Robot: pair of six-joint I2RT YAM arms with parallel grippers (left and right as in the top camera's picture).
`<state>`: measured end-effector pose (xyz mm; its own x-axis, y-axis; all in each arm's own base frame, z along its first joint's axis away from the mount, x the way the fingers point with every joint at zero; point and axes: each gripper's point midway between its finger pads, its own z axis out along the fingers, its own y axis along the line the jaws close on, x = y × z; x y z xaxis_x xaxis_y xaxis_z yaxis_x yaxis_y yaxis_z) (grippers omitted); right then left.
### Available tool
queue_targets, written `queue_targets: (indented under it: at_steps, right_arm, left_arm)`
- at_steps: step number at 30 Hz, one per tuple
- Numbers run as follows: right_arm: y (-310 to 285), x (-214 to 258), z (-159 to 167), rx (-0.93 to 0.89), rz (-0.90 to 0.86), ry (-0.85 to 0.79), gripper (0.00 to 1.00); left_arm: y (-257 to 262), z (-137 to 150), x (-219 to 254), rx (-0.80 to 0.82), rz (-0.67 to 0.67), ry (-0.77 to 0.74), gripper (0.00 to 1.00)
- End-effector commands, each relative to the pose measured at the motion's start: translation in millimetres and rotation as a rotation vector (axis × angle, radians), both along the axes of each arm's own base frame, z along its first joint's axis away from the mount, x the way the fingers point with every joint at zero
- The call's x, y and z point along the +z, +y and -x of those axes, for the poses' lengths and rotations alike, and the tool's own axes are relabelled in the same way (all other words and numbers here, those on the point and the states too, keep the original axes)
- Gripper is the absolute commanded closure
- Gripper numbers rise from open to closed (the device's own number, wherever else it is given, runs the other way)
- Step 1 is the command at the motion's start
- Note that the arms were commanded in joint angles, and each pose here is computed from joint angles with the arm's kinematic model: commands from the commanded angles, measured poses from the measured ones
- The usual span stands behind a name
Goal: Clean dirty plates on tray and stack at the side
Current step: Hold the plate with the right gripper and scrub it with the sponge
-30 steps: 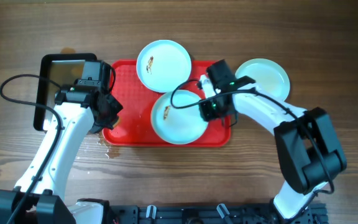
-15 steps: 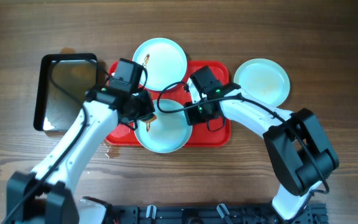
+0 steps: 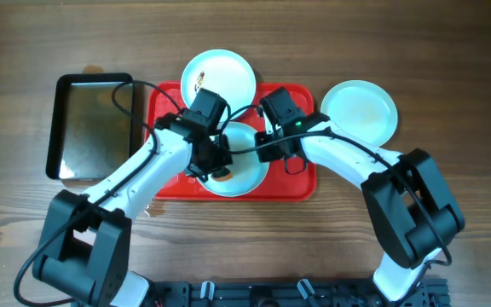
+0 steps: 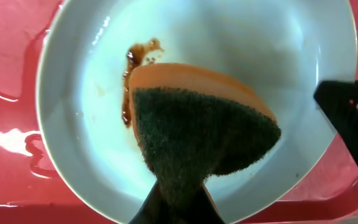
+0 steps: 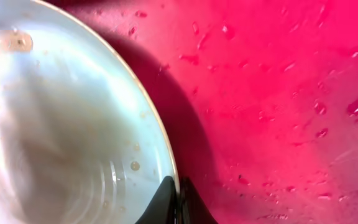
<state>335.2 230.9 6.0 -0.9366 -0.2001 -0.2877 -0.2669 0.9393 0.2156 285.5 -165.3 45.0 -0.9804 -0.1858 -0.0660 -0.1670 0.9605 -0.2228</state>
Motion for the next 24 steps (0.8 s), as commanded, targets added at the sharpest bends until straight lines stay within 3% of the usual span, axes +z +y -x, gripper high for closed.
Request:
queue_targets:
  at_steps: [1, 9, 20, 22, 24]
  right_arm:
    - [-6.3, -7.2, -10.0, -0.037, 0.048, -0.030, 0.96]
    - [-0.8, -8.1, -2.5, -0.053, 0.017, 0.010, 0.96]
    - [-6.7, -11.7, 6.8, -0.064, 0.040, 0.053, 0.96]
    - [-7.3, -12.1, 7.8, -0.064, 0.043, 0.057, 0.96]
    - [-9.5, -13.2, 10.9, -0.064, 0.052, 0.070, 0.96]
  left_arm:
    - [-5.9, -1.0, -1.6, -0.028, 0.017, -0.010, 0.96]
    - [-15.1, -19.8, -1.5, -0.027, 0.050, -0.079, 0.96]
    - [-15.9, -17.8, -54.2, -0.005, 0.015, 0.026, 0.96]
    - [-8.8, -20.0, -56.7, 0.003, -0.026, 0.014, 0.96]
    - [22.6, -21.9, -60.6, 0.028, -0.199, -0.012, 0.96]
